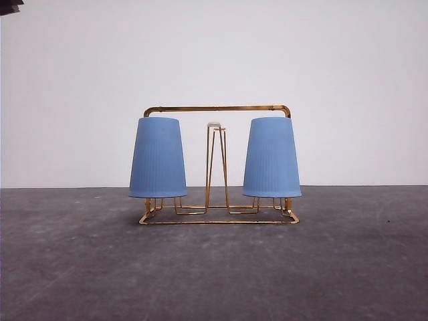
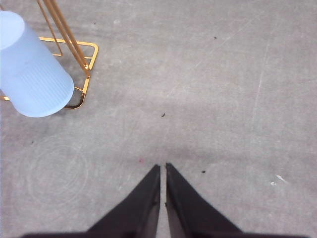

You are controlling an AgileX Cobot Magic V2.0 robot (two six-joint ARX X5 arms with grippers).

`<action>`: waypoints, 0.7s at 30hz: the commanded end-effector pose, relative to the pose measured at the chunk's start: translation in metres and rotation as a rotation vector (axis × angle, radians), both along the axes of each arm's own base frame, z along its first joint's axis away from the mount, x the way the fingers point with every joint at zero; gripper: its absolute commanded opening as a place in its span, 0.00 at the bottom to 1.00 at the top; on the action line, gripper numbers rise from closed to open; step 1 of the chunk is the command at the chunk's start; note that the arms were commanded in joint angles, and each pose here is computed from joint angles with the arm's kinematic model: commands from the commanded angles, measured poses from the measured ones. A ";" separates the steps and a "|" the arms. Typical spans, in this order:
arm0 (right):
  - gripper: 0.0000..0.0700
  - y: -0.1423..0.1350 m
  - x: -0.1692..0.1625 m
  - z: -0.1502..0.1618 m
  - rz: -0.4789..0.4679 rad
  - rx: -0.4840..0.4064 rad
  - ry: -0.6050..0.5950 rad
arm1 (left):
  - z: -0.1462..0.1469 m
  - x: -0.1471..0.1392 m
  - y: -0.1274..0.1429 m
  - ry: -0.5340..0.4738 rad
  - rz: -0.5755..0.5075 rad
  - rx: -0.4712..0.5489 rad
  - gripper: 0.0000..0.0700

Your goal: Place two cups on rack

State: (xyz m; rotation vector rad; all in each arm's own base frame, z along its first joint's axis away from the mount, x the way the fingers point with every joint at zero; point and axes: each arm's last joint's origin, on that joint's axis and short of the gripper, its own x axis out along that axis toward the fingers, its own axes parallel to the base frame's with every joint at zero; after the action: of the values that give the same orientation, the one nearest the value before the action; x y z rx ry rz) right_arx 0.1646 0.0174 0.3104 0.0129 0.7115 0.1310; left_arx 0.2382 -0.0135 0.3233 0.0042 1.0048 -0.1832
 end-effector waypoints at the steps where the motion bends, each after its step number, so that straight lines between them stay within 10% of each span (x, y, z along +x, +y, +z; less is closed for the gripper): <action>1: 0.02 0.000 0.002 0.003 -0.007 0.007 -0.011 | 0.008 -0.007 0.000 -0.051 -0.016 0.010 0.00; 6: 0.02 0.000 0.002 0.003 -0.007 0.007 -0.012 | -0.010 -0.029 0.002 -0.271 -0.005 -0.003 0.00; 14: 0.02 0.000 0.002 0.003 -0.007 0.007 -0.012 | -0.122 -0.086 0.005 -0.816 0.095 -0.154 0.00; 21: 0.02 0.000 0.002 0.003 -0.007 0.007 -0.013 | -0.170 -0.122 0.007 -0.810 0.119 -0.160 0.00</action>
State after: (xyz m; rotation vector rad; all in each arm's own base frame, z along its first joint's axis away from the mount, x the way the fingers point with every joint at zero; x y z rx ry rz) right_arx 0.1647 0.0174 0.3104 0.0136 0.7110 0.1311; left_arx 0.1180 -0.0068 0.1603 -0.1069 0.1430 -0.1403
